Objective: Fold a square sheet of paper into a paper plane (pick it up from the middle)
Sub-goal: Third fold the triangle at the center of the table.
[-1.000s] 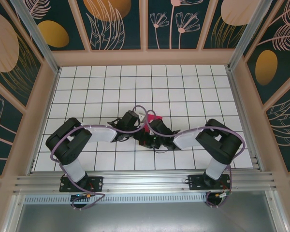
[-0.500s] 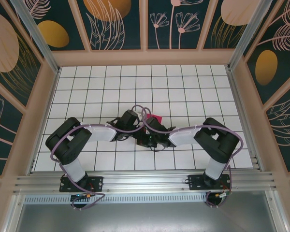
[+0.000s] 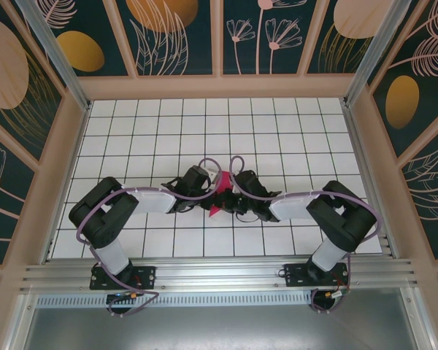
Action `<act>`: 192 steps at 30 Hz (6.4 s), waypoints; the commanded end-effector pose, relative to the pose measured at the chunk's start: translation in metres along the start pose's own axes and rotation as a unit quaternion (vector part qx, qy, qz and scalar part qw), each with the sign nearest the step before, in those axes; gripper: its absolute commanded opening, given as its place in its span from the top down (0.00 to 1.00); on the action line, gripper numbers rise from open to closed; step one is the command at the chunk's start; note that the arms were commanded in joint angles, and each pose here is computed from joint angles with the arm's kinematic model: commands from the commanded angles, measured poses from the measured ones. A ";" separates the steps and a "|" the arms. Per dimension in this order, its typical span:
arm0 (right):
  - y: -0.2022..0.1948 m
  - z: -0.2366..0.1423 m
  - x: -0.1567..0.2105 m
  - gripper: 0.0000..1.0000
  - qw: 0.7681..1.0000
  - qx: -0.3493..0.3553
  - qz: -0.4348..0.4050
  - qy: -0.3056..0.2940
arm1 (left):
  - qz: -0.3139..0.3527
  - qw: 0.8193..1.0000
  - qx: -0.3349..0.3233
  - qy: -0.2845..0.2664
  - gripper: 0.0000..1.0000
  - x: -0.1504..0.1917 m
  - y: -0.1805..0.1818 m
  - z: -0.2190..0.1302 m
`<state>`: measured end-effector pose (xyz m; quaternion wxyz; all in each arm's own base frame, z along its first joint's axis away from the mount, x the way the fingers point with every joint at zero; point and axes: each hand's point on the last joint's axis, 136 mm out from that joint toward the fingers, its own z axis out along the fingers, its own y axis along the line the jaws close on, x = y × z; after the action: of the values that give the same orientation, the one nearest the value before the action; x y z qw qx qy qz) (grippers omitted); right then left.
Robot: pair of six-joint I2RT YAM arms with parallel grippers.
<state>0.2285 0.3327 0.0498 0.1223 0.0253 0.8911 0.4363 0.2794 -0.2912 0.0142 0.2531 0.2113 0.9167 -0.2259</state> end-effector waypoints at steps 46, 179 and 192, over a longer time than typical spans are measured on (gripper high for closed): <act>-0.031 -0.021 -0.050 0.91 0.998 0.055 -0.007 -0.033 | -0.004 0.998 -0.006 0.061 1.00 0.032 0.004 0.009; -0.012 -0.010 -0.049 0.79 0.998 -0.011 -0.058 0.038 | -0.157 0.986 0.028 0.052 0.99 0.029 -0.015 0.002; -0.039 0.013 -0.042 0.84 0.996 0.047 -0.049 0.066 | -0.150 0.987 0.029 0.057 0.99 0.032 -0.015 0.002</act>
<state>0.2729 0.3146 0.0320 0.0892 -0.0414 0.9043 0.4153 0.2539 -0.3050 0.0151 0.1717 0.0864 0.9333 -0.3032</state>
